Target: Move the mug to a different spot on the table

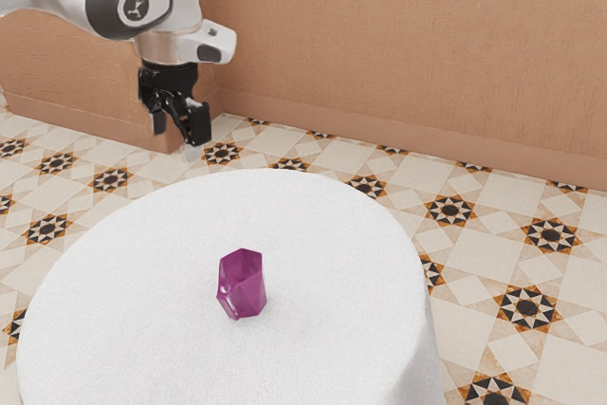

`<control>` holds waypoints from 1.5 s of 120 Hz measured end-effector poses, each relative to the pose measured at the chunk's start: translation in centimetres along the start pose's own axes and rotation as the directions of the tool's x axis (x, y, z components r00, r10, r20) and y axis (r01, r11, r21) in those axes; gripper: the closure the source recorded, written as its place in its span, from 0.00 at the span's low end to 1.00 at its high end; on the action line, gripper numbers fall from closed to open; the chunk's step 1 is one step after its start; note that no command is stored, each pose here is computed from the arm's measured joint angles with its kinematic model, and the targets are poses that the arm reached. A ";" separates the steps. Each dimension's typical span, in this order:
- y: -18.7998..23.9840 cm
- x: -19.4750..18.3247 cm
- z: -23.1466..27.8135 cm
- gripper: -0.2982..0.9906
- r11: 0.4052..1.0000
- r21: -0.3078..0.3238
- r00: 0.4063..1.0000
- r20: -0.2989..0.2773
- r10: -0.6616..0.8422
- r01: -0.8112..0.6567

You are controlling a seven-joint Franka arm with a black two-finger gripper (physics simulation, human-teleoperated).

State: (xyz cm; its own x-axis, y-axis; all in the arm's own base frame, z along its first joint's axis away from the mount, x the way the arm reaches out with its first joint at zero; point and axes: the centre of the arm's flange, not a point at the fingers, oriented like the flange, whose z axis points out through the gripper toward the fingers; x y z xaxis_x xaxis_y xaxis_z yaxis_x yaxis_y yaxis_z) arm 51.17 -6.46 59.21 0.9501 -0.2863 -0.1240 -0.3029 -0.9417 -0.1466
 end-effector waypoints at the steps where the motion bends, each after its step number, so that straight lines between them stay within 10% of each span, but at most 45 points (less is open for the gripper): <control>1: 0.1 0.3 0.0 0.23 1.000 0.000 1.000 -0.010 0.006 -0.006; 24: 3.1 5.0 2.2 0.23 0.990 -0.002 0.984 -0.107 0.143 -0.144; 48: 6.1 2.1 5.8 0.23 0.975 0.025 0.973 -0.066 0.220 -0.219; 102: 9.4 -1.7 20.0 0.23 0.952 -0.275 0.991 -0.043 0.127 -0.134; 180: 5.5 0.3 27.4 0.38 0.940 -0.340 0.993 -0.112 -0.030 -0.010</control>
State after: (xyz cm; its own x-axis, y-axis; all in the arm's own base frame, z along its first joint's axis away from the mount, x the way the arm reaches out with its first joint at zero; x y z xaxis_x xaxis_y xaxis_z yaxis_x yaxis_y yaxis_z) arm 47.73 -6.90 31.44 0.9611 -0.2759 -0.0088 -0.2688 -0.9427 0.1975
